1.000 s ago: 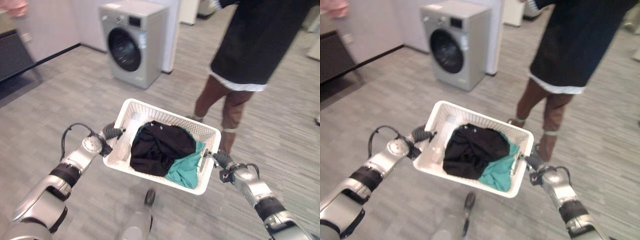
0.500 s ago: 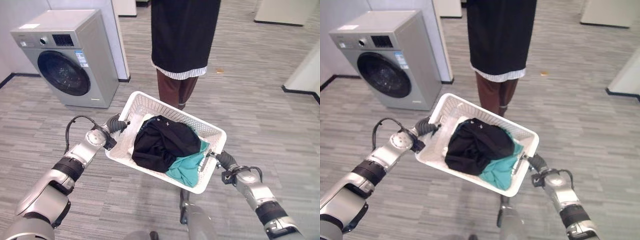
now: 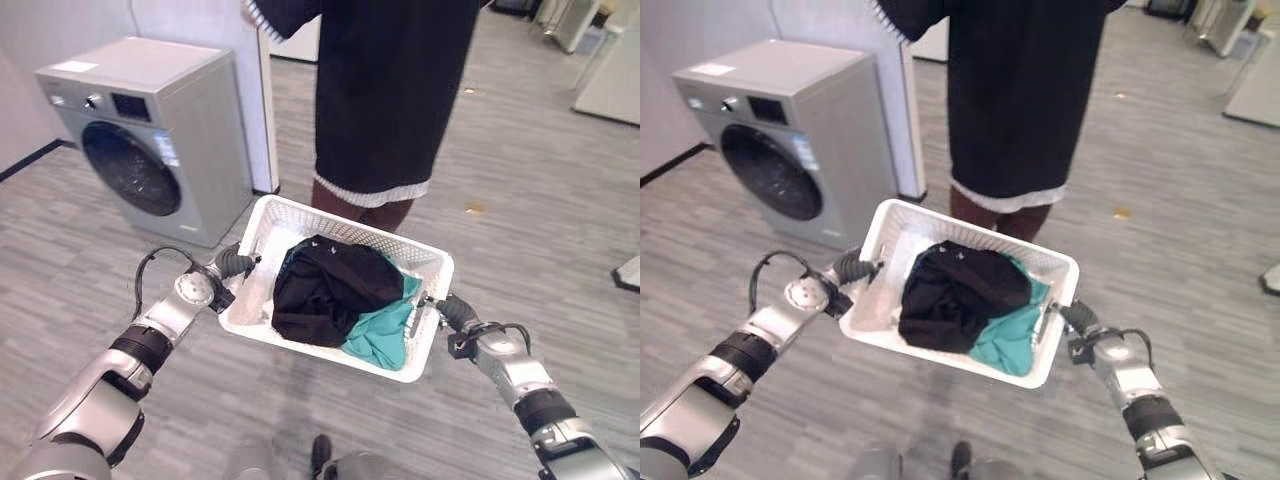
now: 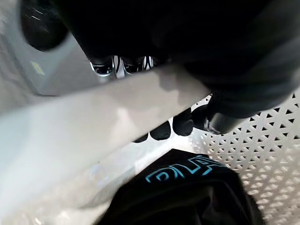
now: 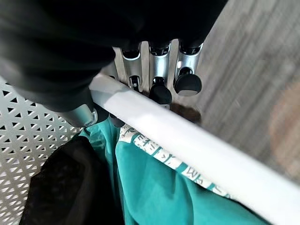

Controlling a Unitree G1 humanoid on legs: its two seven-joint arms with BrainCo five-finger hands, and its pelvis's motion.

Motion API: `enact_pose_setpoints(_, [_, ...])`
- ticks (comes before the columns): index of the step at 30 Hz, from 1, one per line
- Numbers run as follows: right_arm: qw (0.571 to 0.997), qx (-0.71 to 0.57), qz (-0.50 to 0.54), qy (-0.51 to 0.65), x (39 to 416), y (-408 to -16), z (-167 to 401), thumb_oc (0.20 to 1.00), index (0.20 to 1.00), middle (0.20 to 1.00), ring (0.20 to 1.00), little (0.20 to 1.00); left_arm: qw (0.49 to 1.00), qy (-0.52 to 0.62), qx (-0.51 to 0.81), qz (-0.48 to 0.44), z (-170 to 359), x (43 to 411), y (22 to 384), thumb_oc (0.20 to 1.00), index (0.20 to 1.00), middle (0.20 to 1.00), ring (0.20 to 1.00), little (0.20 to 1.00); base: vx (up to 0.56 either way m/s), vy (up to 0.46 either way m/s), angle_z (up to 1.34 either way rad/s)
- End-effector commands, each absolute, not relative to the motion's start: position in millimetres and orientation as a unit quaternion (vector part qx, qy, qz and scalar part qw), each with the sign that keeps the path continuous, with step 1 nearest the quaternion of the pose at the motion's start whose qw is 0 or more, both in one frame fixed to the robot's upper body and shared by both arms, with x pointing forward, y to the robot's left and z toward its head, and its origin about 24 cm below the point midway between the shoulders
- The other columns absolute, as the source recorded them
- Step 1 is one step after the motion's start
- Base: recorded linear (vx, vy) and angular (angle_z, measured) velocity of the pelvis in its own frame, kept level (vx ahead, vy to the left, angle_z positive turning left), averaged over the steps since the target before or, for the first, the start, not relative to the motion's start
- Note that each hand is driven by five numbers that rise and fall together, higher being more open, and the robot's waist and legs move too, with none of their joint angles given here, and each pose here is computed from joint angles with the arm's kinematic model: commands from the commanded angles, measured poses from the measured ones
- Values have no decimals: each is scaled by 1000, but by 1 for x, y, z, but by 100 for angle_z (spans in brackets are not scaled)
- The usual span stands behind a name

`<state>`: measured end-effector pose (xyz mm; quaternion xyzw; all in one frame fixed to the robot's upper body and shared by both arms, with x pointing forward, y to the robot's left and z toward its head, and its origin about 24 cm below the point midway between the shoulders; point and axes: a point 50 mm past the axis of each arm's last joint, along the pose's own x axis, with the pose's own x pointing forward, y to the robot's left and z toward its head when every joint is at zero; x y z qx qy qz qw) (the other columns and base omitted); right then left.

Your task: Grab the laundry basket,head to the washer,open it,put in the laundry and shut it.

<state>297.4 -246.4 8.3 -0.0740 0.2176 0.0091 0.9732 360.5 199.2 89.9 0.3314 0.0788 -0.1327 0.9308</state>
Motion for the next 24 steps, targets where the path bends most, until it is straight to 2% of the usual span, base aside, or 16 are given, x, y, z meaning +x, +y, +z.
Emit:
enact_pose_setpoints(1, [974,-102,-85,182,282,-311,33,200,200,200,200,200,939,41,341,-2,141,371,262,200,200,200,200,200,101,51,-8])
enact_pose_setpoints(10, [970,-95,-88,206,274,-309,17,200,200,200,200,200,938,46,343,-20,127,373,245,200,200,200,200,200,129,65,-12])
enact_pose_setpoints(11, [912,-95,-56,396,191,-254,-98,200,200,200,200,200,929,48,364,42,52,311,234,200,200,200,200,200,75,55,6])
enact_pose_setpoints(15, [913,-101,-38,393,192,-249,-97,200,200,200,200,200,930,72,359,36,40,303,236,200,200,200,200,200,35,26,31])
enact_pose_setpoints(24, [959,-113,4,262,236,-237,-43,200,200,200,200,200,928,102,354,54,29,290,253,200,200,200,200,200,6,14,7])
